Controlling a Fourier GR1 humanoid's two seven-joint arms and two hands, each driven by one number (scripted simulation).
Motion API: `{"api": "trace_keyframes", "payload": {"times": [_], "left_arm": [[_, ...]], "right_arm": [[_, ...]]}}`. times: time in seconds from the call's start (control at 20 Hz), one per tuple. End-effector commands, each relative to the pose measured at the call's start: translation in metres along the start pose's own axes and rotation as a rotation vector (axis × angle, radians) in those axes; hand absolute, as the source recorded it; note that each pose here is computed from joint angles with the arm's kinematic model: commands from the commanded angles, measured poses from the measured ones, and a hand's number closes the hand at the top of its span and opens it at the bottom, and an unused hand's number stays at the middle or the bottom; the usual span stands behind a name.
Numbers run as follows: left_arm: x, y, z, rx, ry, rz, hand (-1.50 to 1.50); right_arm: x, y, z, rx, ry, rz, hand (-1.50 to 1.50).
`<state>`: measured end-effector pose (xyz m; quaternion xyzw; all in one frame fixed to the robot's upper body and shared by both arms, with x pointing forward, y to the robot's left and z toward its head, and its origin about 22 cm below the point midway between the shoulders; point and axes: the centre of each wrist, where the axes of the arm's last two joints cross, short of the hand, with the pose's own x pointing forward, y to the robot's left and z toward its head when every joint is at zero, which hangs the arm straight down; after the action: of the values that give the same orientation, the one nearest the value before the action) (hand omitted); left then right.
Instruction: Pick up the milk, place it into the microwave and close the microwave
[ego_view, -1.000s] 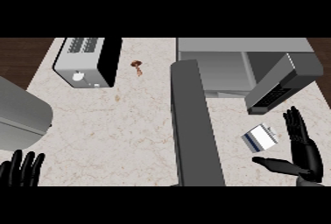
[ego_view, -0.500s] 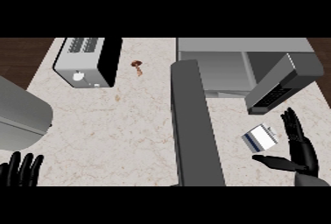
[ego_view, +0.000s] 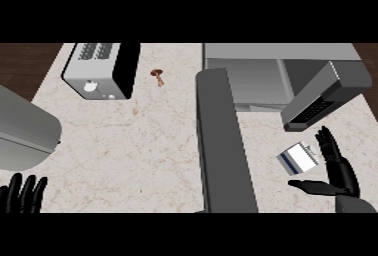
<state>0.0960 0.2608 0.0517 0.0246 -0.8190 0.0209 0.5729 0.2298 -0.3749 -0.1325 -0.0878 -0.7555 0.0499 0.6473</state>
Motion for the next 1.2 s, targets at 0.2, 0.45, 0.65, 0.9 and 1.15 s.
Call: {"api": "trace_keyframes", "payload": {"times": [0.2,0.45,0.65,0.9,1.15], "left_arm": [[0.002,0.015,-0.008,0.005,-0.015,0.002,-1.50],[0.008,-0.001,0.005,-0.002,0.011,0.025,-1.50],[0.010,-0.001,0.001,-0.022,-0.002,0.011,-1.50],[-0.006,-0.002,-0.002,-0.012,0.014,0.012,-1.50],[-0.005,0.004,0.002,-0.011,0.009,0.027,-1.50]], "right_arm": [[-0.017,0.035,0.010,0.039,0.014,-0.084,-1.50],[-0.011,0.002,0.008,-0.018,-0.049,-0.091,-1.50],[-0.013,0.010,0.007,-0.013,-0.058,-0.155,-1.50],[-0.010,0.022,-0.003,-0.006,-0.115,-0.314,1.50],[-0.015,0.033,0.007,-0.057,-0.124,-0.353,1.50]]}}
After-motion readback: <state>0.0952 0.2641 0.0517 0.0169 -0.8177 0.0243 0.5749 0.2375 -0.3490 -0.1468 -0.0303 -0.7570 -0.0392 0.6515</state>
